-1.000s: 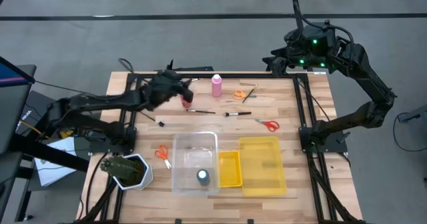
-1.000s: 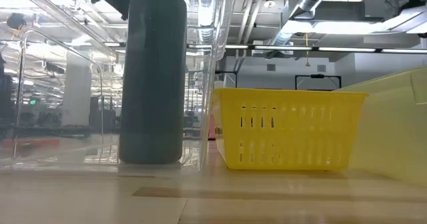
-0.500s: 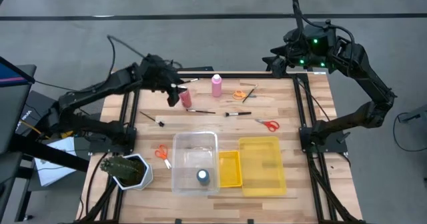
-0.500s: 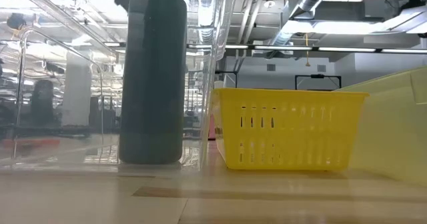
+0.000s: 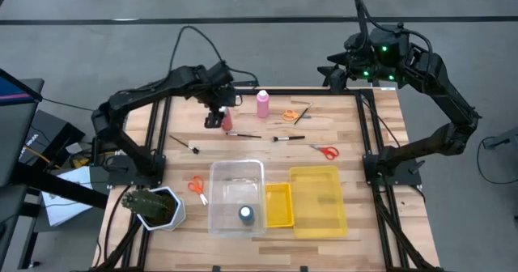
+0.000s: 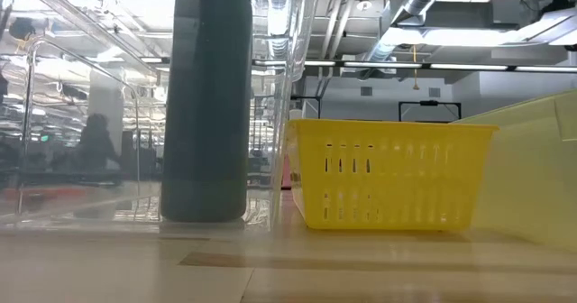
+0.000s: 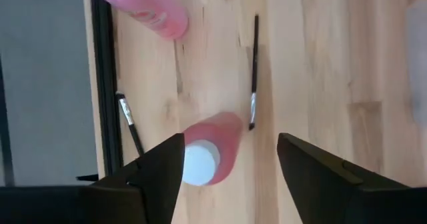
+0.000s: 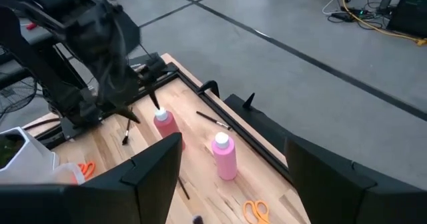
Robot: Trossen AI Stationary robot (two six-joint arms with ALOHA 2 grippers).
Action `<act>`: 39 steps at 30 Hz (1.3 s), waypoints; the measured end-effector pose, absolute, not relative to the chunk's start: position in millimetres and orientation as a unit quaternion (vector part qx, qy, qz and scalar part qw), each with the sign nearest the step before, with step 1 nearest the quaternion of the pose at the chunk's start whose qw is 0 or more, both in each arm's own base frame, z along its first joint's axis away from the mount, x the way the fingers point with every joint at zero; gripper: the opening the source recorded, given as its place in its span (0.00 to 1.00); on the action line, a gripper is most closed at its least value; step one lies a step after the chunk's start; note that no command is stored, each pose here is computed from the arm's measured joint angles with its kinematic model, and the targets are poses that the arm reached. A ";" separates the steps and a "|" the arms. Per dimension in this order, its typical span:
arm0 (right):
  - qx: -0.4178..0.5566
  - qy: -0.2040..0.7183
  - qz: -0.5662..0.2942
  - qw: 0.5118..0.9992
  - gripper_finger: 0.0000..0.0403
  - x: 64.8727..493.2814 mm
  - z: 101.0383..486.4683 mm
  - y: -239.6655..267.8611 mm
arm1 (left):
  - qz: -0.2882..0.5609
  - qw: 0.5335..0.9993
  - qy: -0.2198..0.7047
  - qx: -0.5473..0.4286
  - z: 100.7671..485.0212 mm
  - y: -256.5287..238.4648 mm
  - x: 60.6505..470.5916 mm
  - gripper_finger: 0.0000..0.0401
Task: Pick & Place Paint Supplies
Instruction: Put the red paint bottle into the transparent bin
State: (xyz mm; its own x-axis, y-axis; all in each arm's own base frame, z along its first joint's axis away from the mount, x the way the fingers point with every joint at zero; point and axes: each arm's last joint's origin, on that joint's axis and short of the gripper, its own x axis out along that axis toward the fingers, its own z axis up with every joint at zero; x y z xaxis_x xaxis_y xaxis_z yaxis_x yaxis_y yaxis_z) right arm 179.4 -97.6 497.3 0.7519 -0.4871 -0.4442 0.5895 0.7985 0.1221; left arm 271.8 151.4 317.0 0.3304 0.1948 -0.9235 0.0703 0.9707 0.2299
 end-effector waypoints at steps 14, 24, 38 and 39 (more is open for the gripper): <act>0.118 0.203 -0.288 0.928 0.65 179.4 497.2 -97.6 | 0.057 0.796 0.596 0.087 297.9 176.4 275.1 0.59; 0.108 0.207 -0.286 0.930 0.65 179.3 497.1 -97.6 | 0.055 0.778 0.622 0.070 283.0 174.8 272.3 0.59; 0.107 0.207 -0.286 0.930 0.65 179.3 497.1 -97.6 | 0.061 0.772 0.630 0.061 274.3 177.4 268.7 0.47; 0.107 0.207 -0.286 0.930 0.65 179.3 497.1 -97.6 | 0.064 0.772 0.630 0.059 274.3 177.8 268.5 0.46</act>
State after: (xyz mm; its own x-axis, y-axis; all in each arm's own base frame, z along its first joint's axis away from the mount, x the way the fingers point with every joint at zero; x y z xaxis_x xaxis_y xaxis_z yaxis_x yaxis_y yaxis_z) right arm 179.3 -97.6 497.1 0.7513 -0.4868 -0.4455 0.5756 0.8136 0.0817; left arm 268.5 177.8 274.3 0.1992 0.1728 -0.9646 -0.0243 0.9849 0.1714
